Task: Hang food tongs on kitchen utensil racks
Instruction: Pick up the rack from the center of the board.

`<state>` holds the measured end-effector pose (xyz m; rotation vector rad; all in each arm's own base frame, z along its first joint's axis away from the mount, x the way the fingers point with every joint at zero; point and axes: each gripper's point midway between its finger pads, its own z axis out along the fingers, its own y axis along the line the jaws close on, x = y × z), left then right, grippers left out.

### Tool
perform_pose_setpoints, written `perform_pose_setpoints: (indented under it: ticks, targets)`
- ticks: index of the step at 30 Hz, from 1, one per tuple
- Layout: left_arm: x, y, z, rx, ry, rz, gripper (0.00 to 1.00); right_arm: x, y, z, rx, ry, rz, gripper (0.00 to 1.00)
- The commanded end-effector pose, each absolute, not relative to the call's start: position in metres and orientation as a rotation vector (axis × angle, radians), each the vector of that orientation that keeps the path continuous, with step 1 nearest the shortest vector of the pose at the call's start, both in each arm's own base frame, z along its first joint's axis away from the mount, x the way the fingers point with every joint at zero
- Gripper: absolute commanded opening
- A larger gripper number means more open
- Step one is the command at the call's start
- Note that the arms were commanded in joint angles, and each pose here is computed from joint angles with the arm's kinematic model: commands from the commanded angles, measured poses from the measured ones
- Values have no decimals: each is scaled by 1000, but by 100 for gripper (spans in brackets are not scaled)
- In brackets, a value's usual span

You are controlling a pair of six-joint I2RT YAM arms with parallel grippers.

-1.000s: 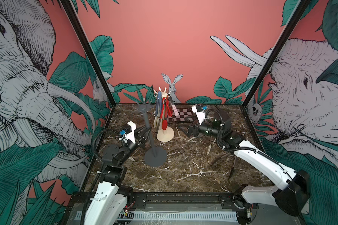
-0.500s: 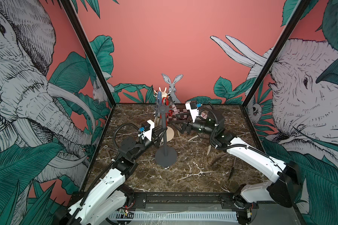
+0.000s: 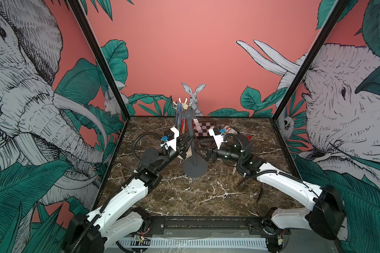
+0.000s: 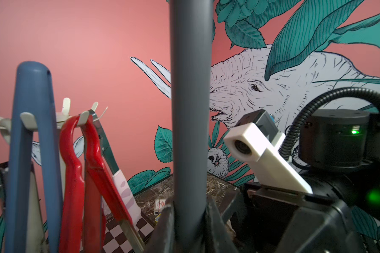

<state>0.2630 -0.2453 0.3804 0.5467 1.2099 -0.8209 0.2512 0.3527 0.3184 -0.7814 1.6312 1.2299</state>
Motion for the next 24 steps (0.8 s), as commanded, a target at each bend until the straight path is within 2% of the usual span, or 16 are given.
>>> perform_pose_setpoints:
  ticks: [1,9,17,24]
  targets:
    - [234,-230,463,488,933,-861,0,250,353,338,-786,1530,1212,60]
    - [227,-240,466,505,932,-892,0,262,351,331,-783,1541,1111,49]
    - [226,-243,464,506,932,-892,0,260,352,333,-788,1530,1121,43]
    - [218,-255,464,526,924,-922,0,260,349,334,-788,1538,1101,28]
